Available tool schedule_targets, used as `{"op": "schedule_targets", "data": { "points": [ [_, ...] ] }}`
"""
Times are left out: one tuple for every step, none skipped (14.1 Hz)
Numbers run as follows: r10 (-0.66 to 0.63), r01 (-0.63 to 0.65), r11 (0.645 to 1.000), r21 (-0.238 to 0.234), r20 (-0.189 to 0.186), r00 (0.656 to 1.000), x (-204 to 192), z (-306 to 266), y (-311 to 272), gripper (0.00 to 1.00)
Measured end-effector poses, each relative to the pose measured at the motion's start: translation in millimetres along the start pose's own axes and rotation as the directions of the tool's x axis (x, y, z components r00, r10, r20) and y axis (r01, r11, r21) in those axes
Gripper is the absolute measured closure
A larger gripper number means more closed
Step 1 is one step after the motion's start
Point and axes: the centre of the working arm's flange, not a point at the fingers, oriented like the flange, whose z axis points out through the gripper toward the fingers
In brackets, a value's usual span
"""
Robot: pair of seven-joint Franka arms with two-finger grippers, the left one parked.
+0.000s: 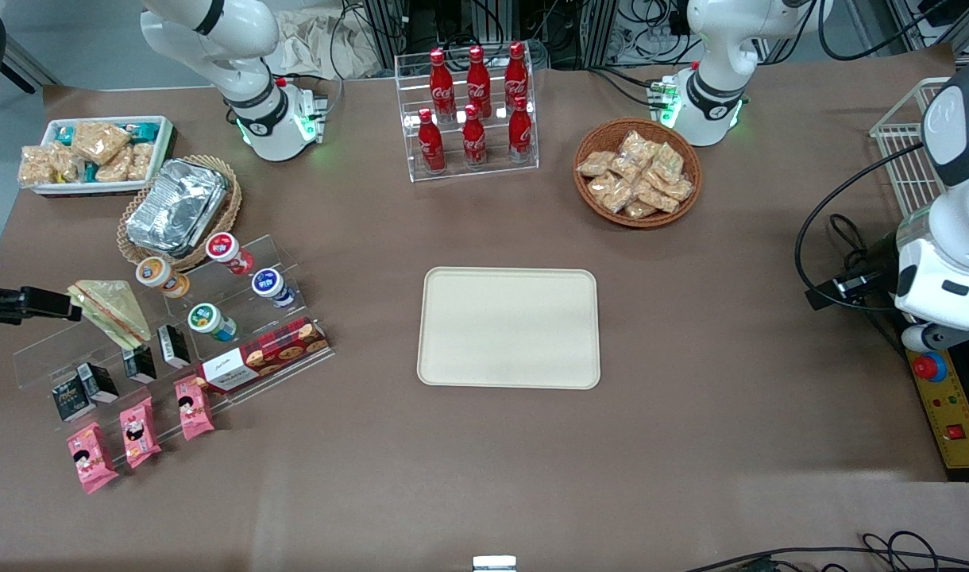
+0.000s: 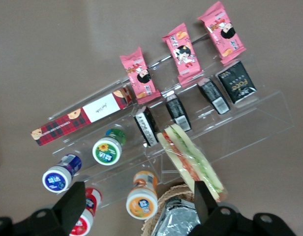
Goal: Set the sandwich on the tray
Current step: 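Lower the right gripper toward the wrapped sandwich in the acrylic rack, then close the right gripper on the sandwich wrapper and lift it out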
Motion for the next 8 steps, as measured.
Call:
{"op": "schedule_targets", "data": {
  "points": [
    [-0.041,0.041,0.999,-0.007,0.004,0.999,0,0,1,0.02],
    [-0.095,0.095,0.995,-0.015,0.011,0.995,0,2,1,0.02],
    [-0.136,0.136,0.991,-0.016,0.019,0.991,0,4,2,0.02],
    [-0.155,0.155,0.988,-0.013,0.028,0.988,-1,7,4,0.02],
    [-0.160,0.161,0.987,-0.007,0.040,0.986,-2,12,7,0.02],
    [-0.160,0.160,0.987,-0.001,0.053,0.986,-3,18,9,0.02],
    [-0.158,0.158,0.987,0.004,0.064,0.985,-4,24,12,0.02],
    [-0.153,0.153,0.988,0.008,0.071,0.986,-5,28,15,0.02]
  ]
}}
